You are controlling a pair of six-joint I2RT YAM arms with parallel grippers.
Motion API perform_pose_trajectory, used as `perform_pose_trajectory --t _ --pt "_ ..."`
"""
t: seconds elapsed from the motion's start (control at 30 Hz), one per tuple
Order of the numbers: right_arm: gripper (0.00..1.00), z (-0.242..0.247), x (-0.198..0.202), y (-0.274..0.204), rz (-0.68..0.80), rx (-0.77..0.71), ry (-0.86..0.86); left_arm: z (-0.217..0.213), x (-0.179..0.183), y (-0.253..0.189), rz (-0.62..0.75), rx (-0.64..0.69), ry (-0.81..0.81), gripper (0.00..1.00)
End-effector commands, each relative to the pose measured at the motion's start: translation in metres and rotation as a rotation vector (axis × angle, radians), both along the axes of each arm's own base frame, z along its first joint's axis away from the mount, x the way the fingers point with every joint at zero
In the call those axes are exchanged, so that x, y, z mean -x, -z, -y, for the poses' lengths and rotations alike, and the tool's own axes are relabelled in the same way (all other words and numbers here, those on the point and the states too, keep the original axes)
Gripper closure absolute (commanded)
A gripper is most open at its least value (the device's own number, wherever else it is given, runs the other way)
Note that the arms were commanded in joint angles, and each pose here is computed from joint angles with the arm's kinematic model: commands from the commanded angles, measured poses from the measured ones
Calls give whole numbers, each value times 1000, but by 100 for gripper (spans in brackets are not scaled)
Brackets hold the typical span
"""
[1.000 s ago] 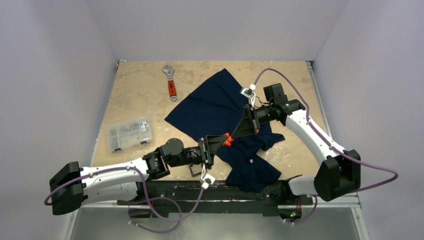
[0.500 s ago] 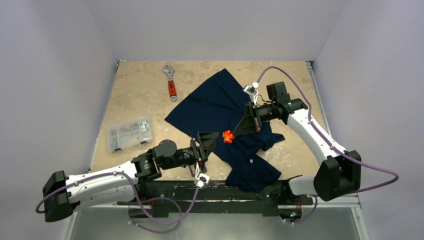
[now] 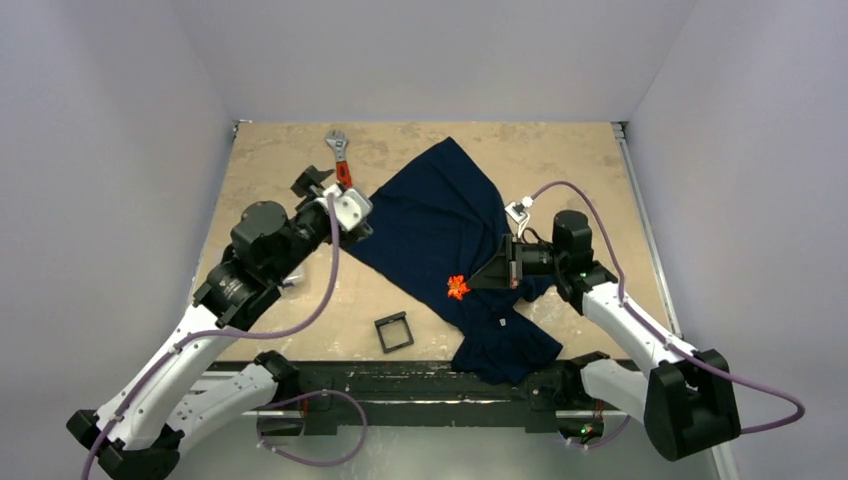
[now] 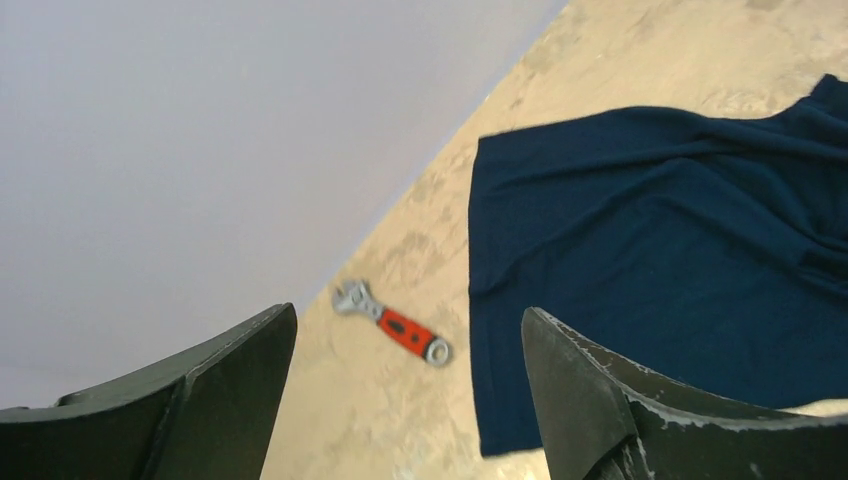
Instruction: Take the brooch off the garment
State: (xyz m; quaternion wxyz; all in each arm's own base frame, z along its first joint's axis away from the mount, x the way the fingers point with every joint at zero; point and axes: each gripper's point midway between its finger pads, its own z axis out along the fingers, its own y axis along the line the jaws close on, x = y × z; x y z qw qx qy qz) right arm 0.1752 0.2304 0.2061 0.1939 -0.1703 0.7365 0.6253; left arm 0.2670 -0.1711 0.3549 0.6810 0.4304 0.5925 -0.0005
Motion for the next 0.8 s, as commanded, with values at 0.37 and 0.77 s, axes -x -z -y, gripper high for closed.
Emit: perform_pose_trajectory --t 0.37,0.77 --pt "100 -11 27 54 -125 30 75 -77 -21 58 -566 471 -417 14" --pt "100 -43 35 74 -205 49 54 -86 -17 59 -638 599 -476 14"
